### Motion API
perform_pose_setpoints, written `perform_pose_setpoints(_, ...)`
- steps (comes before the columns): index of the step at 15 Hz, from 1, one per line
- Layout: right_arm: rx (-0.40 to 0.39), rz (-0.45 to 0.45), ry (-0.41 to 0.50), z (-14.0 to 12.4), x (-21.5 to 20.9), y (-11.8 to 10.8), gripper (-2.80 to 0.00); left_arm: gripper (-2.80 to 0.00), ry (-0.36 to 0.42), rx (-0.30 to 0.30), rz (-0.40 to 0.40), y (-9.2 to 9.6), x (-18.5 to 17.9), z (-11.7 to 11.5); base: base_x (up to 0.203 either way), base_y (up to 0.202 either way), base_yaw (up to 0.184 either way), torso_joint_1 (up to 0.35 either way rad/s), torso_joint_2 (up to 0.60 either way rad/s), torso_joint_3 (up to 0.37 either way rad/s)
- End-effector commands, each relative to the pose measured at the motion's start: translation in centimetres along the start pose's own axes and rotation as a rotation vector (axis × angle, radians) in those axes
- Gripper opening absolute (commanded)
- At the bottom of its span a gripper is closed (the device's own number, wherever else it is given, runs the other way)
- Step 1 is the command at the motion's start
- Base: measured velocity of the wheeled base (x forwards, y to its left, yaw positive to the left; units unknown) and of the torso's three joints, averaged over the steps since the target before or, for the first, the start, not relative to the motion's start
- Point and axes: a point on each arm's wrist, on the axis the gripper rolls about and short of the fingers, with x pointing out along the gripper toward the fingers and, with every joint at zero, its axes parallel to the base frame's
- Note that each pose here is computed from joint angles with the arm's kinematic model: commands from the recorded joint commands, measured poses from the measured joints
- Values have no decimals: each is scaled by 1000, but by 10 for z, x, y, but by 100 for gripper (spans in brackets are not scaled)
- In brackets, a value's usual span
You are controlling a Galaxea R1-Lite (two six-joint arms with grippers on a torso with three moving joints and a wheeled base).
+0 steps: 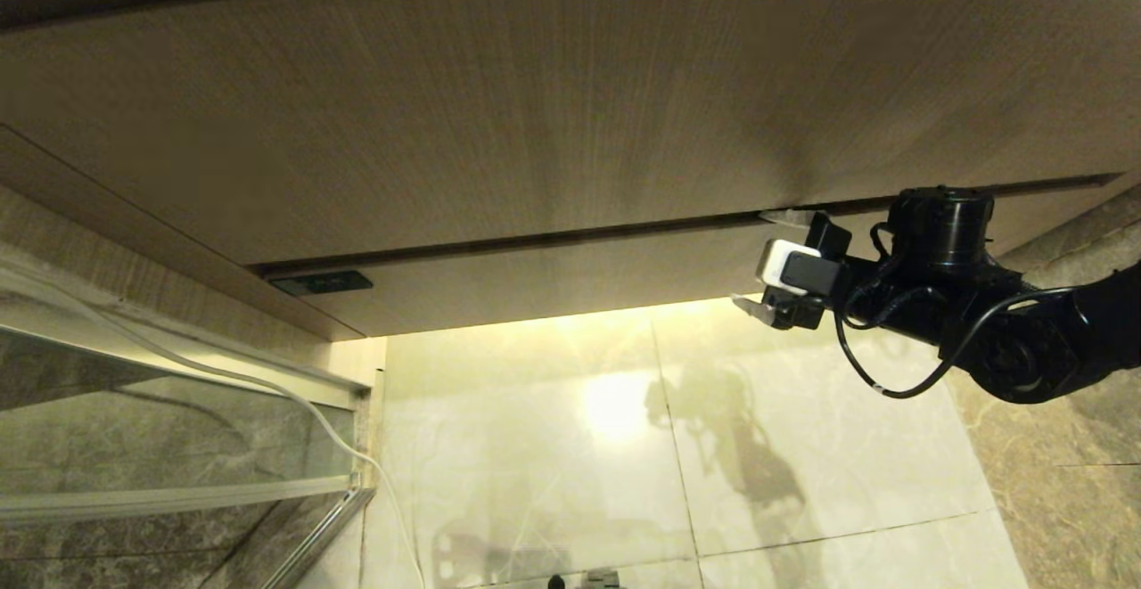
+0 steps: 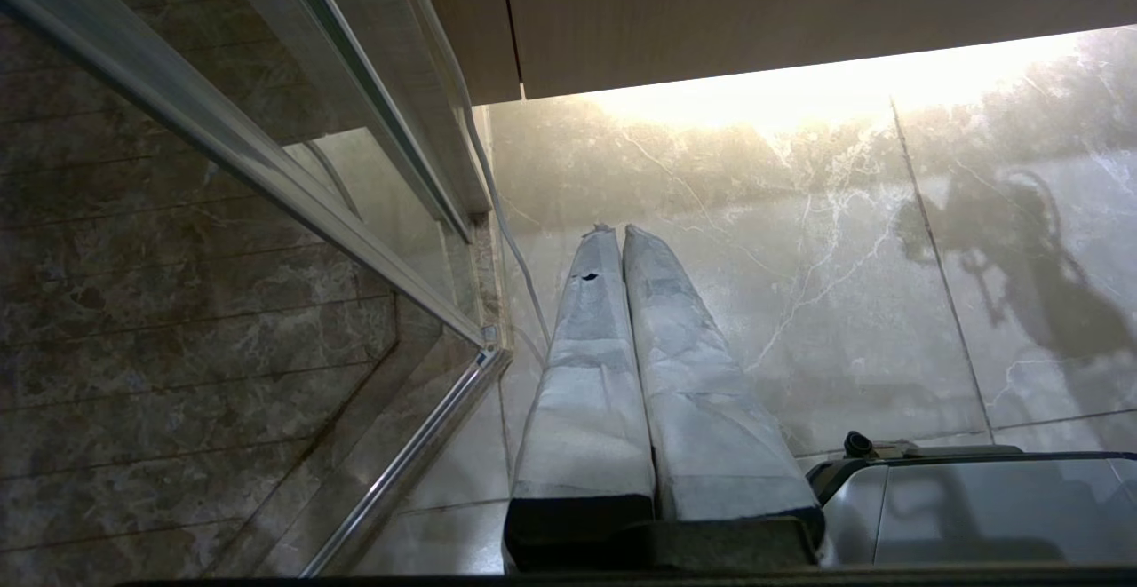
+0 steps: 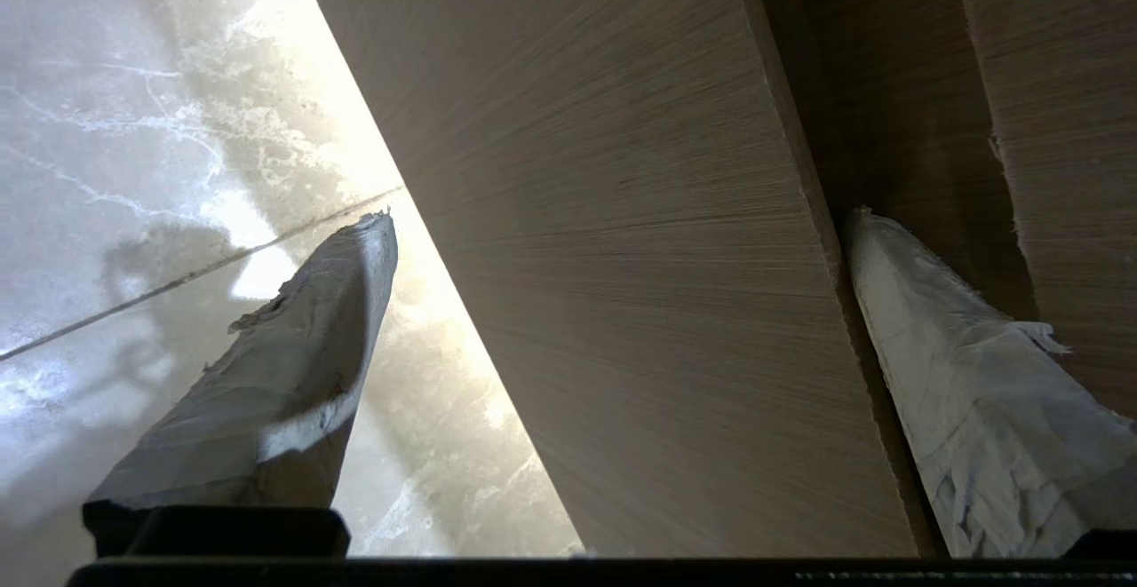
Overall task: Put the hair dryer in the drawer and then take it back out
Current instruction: Pull open the drawer
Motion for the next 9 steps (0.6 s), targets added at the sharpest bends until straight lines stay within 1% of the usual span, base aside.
perform_pose_setpoints(1, 11, 32, 30, -5, -3, 1, 0, -280, 0, 0, -1, 0, 0, 0, 0, 0, 0, 0, 0, 0)
perform_pose_setpoints(5, 23, 59, 59, -10, -8, 2, 0, -280, 0, 0, 1, 0, 0, 0, 0, 0, 0, 0, 0, 0)
perform_pose_setpoints(9, 26, 61, 72, -11, -7, 2, 0, -280, 0, 0, 1, 0, 0, 0, 0, 0, 0, 0, 0, 0)
